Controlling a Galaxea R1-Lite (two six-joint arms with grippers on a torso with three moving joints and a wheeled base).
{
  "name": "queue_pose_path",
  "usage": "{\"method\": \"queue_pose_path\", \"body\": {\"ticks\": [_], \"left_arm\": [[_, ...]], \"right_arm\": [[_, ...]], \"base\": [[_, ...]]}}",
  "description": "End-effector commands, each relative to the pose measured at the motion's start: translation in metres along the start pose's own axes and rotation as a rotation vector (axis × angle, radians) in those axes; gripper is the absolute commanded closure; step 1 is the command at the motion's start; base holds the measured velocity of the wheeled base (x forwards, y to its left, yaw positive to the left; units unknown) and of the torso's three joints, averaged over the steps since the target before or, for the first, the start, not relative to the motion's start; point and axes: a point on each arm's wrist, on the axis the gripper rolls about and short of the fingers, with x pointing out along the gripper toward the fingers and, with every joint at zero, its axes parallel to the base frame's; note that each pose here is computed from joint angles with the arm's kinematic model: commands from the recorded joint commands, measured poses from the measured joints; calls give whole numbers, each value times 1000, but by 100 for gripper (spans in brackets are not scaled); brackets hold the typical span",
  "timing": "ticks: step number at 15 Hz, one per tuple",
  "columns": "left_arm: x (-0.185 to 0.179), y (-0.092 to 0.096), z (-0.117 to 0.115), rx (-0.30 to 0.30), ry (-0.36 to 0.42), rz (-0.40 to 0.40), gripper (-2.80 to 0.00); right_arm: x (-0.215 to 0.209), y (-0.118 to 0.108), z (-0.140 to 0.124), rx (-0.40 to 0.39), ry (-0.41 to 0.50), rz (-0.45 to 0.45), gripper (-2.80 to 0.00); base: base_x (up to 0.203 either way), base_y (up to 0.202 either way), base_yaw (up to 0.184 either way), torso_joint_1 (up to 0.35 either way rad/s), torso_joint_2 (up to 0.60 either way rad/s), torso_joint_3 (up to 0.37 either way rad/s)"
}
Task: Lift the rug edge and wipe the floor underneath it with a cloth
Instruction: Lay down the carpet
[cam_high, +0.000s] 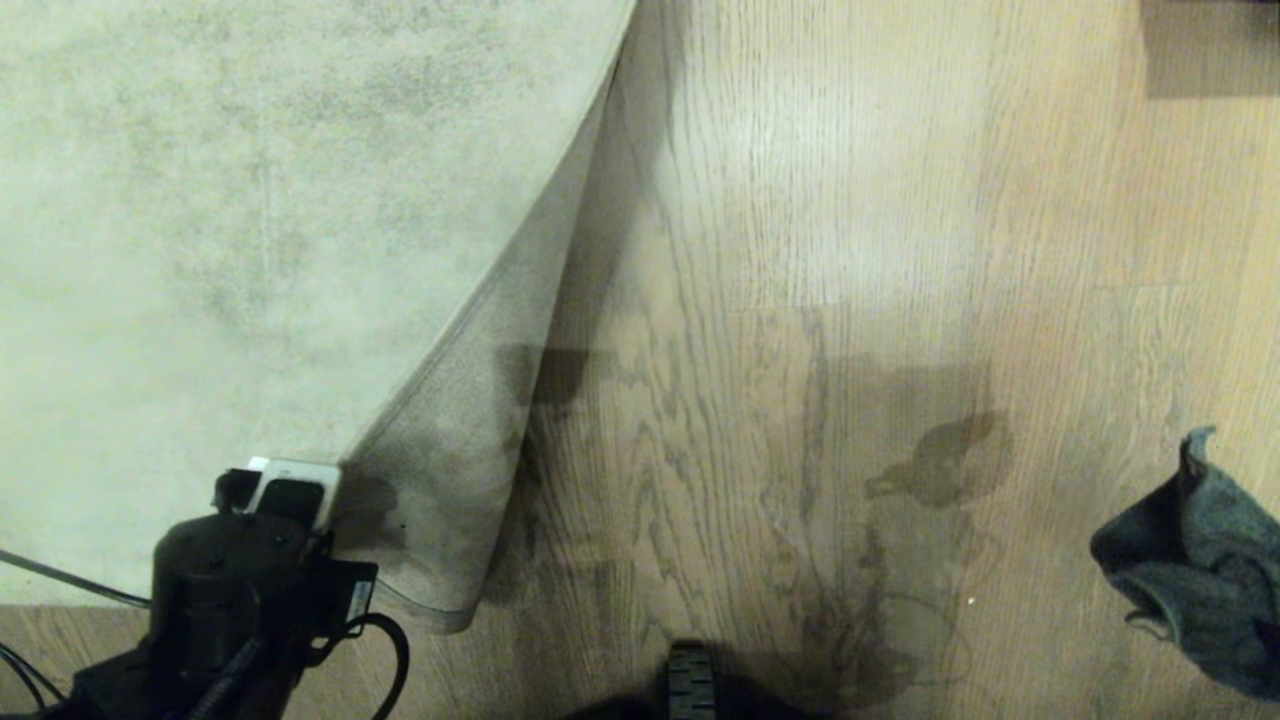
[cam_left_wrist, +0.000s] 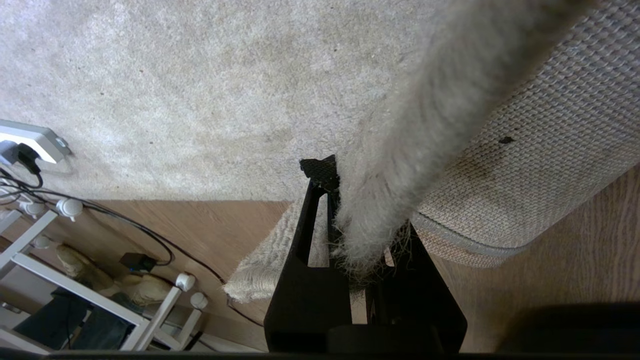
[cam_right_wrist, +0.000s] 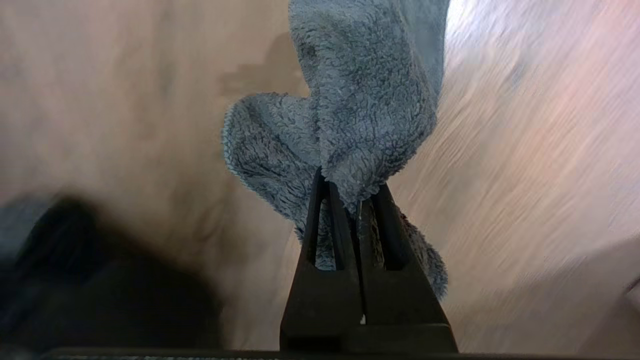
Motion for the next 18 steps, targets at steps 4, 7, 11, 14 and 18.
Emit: {"method": "queue_pose_path", "body": {"ticks": [4, 7, 11, 14, 18], "left_arm": [[1, -3, 0, 5, -1, -1, 0], [0, -4, 0, 9, -2, -6, 0], [1, -5, -1, 12, 1, -10, 0], [3, -7, 3, 7, -5, -11, 0], [4, -8, 2, 13, -1, -12, 0]], "right_arm": [[-30, 7, -41, 162, 122, 244, 0], [-29, 7, -42, 224, 139, 214, 0], [-29, 7, -42, 224, 139, 214, 0], [-29, 7, -42, 228, 143, 193, 0], [-30, 7, -42, 258, 156, 47, 0]], "base": [[0, 0, 0, 0, 0, 0], [0, 0, 0, 0, 0, 0], [0, 0, 0, 0, 0, 0], [0, 0, 0, 0, 0, 0], [0, 0, 0, 0, 0, 0]]}}
